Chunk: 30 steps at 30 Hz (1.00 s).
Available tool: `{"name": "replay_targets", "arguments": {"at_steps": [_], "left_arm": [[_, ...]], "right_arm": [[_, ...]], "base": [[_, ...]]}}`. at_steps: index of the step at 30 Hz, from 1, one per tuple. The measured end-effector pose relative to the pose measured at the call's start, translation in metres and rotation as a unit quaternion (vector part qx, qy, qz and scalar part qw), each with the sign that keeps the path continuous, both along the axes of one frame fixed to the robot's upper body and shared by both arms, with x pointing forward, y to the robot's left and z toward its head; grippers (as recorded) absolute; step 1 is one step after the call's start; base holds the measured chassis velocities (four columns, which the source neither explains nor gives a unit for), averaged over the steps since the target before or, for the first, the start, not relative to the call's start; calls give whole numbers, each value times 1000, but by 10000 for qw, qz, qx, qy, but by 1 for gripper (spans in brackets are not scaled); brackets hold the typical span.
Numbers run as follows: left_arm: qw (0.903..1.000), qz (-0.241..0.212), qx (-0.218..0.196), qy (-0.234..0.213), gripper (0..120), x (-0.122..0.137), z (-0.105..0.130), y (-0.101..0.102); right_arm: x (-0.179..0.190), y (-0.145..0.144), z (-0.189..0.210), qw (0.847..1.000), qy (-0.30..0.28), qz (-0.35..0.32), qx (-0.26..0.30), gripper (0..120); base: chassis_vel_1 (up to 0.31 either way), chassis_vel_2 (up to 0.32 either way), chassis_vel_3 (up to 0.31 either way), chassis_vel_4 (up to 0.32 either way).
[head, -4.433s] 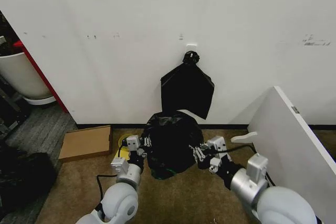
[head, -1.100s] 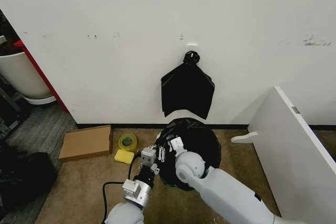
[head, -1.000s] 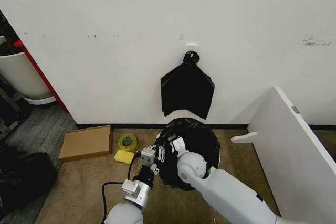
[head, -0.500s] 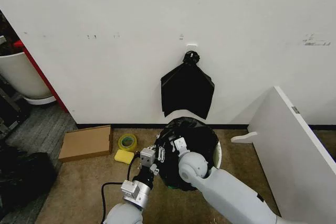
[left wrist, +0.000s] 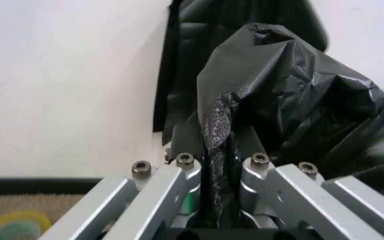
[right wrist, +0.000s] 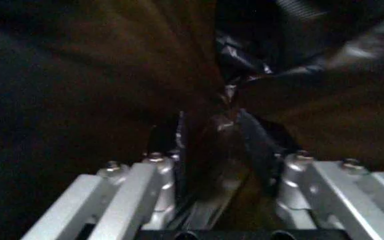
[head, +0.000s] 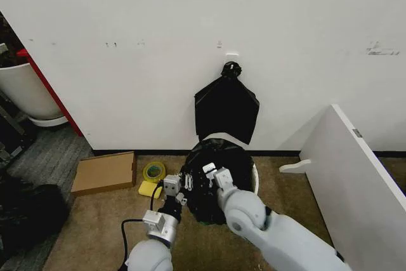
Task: Place the garbage bag over the trash bin.
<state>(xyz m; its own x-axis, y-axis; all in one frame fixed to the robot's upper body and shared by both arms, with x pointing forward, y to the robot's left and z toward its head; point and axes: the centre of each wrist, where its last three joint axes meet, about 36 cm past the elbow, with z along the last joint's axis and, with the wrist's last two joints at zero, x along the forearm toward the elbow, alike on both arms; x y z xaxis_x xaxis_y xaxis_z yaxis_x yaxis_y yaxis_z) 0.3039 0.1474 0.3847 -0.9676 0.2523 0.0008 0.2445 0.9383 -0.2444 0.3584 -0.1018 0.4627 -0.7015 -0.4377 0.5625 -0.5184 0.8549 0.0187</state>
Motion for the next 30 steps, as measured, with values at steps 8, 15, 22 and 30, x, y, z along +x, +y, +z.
{"name": "replay_targets", "arguments": {"at_steps": [8, 15, 22, 30], "left_arm": [[9980, 313, -327, 443, 4, 19, 1, 15], [9905, 603, -783, 960, 4, 38, -4, 41], [9782, 400, -1270, 1591, 4, 51, -2, 59], [9580, 306, -1863, 2159, 4, 63, 3, 75]], "right_arm": [[-40, -47, 44, 9964, -222, 201, 787, 54], [-77, -88, 70, 9835, -315, 410, 1733, 86], [-86, -133, 59, 9786, -363, -101, 2025, 100], [-103, -154, 25, 9702, 432, -299, 2367, 100]], "base": [[0, 0, 0, 0], [0, 0, 0, 0], [0, 0, 0, 0], [0, 0, 0, 0]]}}
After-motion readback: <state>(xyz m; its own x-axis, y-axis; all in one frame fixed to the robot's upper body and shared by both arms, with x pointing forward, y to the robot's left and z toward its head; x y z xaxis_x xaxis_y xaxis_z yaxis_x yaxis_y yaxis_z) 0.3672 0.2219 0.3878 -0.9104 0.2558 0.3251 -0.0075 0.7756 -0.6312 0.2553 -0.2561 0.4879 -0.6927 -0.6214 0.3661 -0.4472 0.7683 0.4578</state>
